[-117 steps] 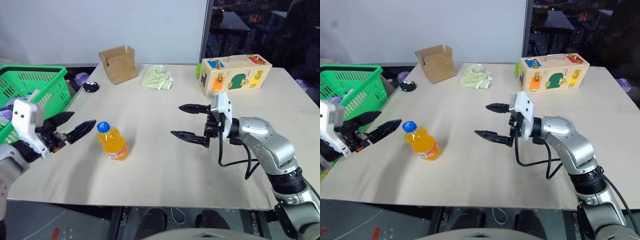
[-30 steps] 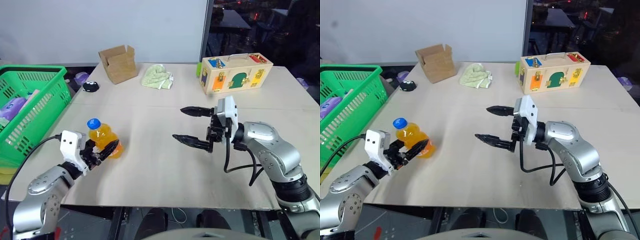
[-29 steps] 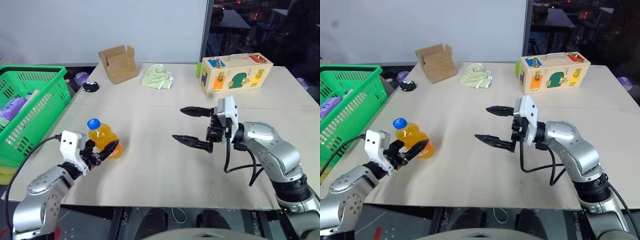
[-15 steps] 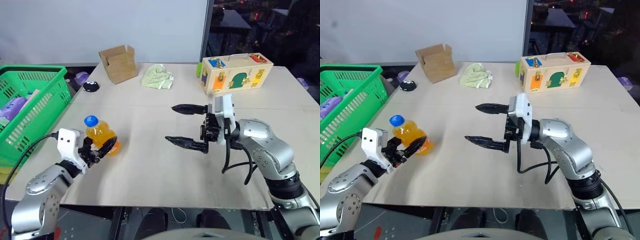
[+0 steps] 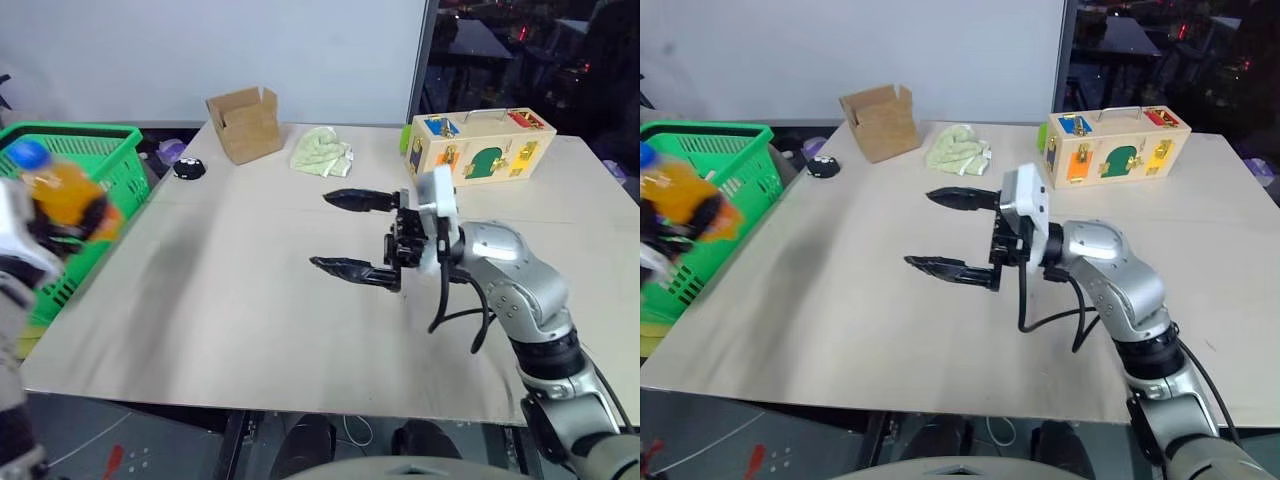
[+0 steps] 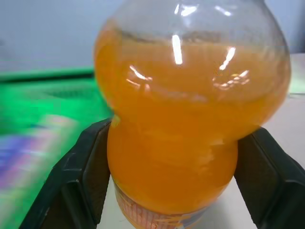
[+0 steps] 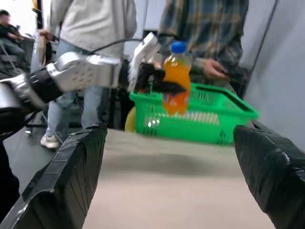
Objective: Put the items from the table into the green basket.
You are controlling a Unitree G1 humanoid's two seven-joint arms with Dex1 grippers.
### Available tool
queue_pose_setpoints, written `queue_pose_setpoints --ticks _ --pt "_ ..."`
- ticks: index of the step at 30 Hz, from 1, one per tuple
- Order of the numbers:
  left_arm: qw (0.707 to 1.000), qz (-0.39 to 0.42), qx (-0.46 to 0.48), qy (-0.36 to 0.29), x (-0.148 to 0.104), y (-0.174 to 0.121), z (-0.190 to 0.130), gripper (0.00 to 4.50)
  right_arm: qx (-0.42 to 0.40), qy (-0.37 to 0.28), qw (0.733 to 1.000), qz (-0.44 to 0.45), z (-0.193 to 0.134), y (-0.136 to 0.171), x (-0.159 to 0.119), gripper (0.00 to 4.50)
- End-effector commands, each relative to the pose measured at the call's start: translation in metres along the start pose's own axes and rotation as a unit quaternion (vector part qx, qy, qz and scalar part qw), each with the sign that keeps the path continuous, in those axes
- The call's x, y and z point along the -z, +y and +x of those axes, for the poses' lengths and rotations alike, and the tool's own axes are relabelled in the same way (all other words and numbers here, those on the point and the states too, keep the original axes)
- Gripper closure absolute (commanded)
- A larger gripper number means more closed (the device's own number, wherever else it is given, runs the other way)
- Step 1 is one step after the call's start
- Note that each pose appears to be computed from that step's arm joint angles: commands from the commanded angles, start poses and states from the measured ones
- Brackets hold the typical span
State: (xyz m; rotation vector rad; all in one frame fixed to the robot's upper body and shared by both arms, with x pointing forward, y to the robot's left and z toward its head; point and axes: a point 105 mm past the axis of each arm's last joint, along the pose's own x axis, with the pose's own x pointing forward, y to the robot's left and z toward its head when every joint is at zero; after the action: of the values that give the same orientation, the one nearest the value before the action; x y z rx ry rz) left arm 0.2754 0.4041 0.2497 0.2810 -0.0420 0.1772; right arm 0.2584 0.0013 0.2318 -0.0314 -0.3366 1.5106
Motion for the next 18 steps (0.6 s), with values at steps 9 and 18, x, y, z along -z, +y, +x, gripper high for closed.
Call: queue_pose_setpoints --ticks 9,18 --pt "0.976 0.133 -0.16 0.061 -0.022 0.124 0.008 1.5 -0.028 -0.044 0.998 -0.023 0.026 0.002 -0.02 0.0" --pt "0.97 0.113 -0.188 0.102 0.012 0.135 0.004 1.5 -0.022 -0.06 0.997 -0.033 0.033 -0.001 -0.029 0.0"
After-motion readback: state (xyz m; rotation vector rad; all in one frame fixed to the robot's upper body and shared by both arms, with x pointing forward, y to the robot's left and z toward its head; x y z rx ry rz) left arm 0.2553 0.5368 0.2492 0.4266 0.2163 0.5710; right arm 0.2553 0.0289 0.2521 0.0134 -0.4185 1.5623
